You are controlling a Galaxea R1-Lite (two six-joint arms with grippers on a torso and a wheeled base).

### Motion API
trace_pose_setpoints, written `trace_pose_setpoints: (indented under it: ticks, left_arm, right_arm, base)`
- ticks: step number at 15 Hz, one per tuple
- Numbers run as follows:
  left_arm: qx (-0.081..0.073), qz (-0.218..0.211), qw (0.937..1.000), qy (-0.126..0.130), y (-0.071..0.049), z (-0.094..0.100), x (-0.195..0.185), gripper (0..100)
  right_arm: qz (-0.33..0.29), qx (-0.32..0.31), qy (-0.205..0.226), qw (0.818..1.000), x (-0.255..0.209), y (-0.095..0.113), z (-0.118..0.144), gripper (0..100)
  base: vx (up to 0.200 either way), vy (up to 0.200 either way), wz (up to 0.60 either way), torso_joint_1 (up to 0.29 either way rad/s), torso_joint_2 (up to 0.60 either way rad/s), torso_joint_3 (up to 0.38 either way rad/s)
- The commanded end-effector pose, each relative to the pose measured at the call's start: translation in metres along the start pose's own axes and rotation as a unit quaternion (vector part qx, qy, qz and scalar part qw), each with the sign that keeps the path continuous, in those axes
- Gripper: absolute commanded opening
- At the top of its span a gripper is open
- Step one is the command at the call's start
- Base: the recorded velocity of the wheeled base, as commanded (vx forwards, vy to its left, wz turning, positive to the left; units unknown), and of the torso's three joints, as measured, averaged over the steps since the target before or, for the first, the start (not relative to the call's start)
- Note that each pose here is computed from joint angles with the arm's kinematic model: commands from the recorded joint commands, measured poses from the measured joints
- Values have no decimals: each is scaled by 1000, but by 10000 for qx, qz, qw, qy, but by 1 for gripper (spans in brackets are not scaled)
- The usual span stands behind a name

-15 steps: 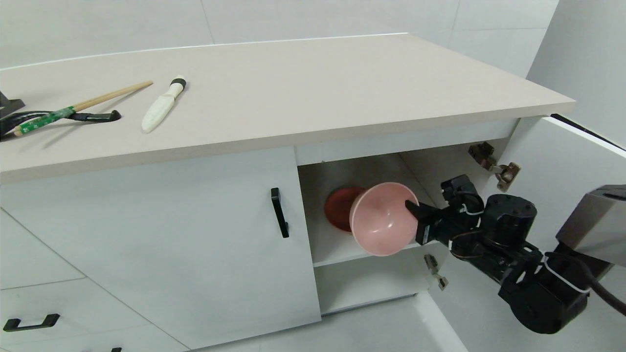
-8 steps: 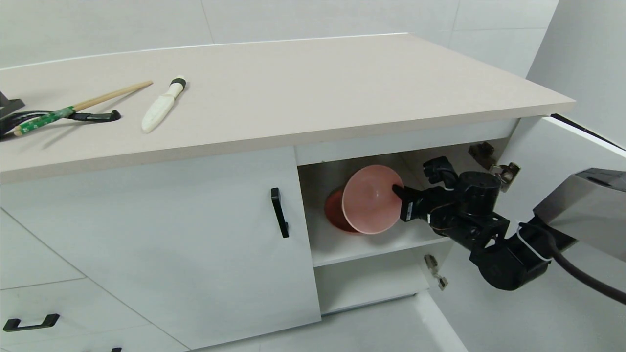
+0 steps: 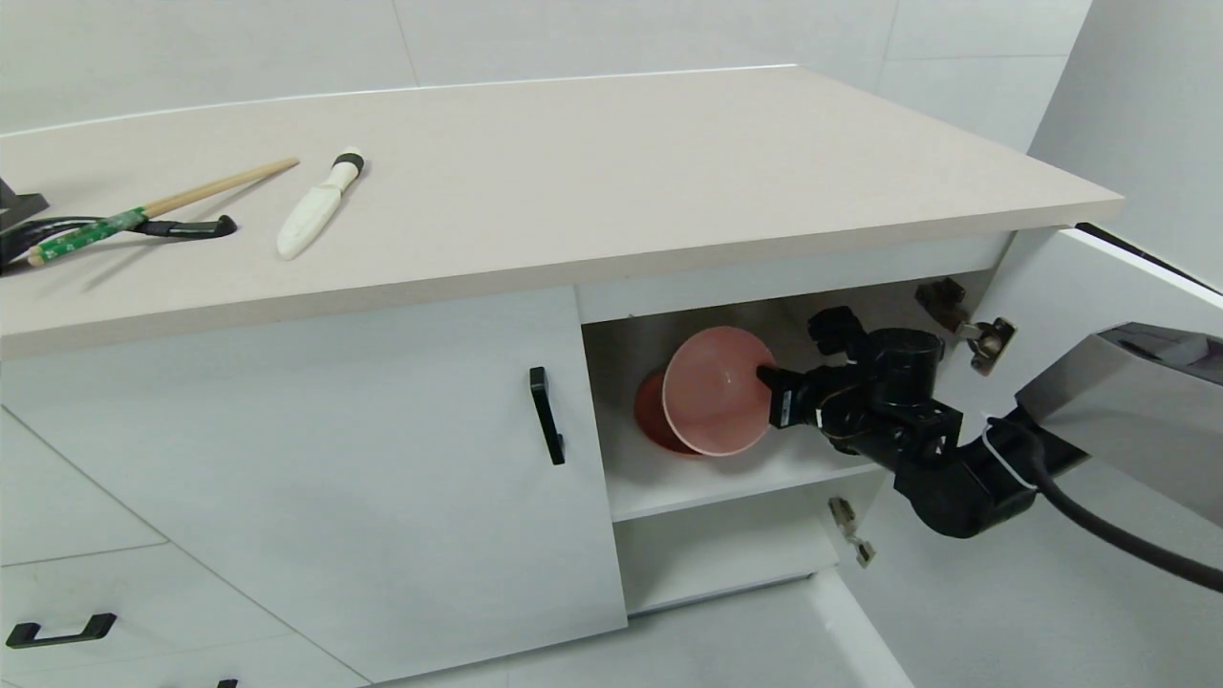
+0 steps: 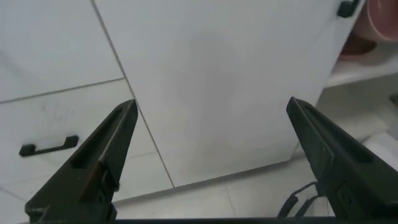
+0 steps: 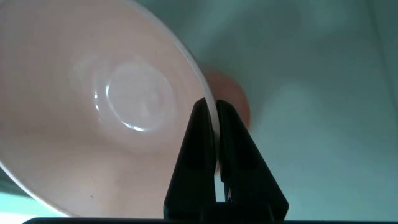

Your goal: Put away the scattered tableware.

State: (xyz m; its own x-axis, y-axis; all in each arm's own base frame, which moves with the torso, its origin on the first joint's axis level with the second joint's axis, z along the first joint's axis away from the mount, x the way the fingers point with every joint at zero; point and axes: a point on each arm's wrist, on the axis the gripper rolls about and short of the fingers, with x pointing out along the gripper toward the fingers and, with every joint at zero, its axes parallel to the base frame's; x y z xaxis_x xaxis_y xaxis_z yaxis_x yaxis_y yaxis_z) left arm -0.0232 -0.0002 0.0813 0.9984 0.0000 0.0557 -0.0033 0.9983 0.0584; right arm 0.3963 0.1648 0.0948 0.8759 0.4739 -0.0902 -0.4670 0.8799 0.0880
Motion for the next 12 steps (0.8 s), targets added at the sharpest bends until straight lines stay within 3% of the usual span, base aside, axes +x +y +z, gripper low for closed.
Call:
trace_pose_setpoints:
  ticks: [1,4,5,12]
  left_arm:
    - [-48,-24,9995,301,0,-6,0,100]
    - [-94,-52,9995,284,0,-6,0,100]
    - [-194,-50,9994,285,0,-6,0,100]
    - [-194,-50,9994,285,0,-6,0,100]
  right_arm:
    - [-38,28,186,9998,11,-4,-6,0]
    - [-27,38,348,9994,26,-4,-2,0]
    - [-5,48,456,9989,35,-4,-4,0]
    - [117,31,552,9984,50,5,-21,0]
  base:
    - [0,0,0,0,0,0]
    - [0,0,0,0,0,0]
    - [0,0,0,0,0,0]
    - [0,0,0,0,0,0]
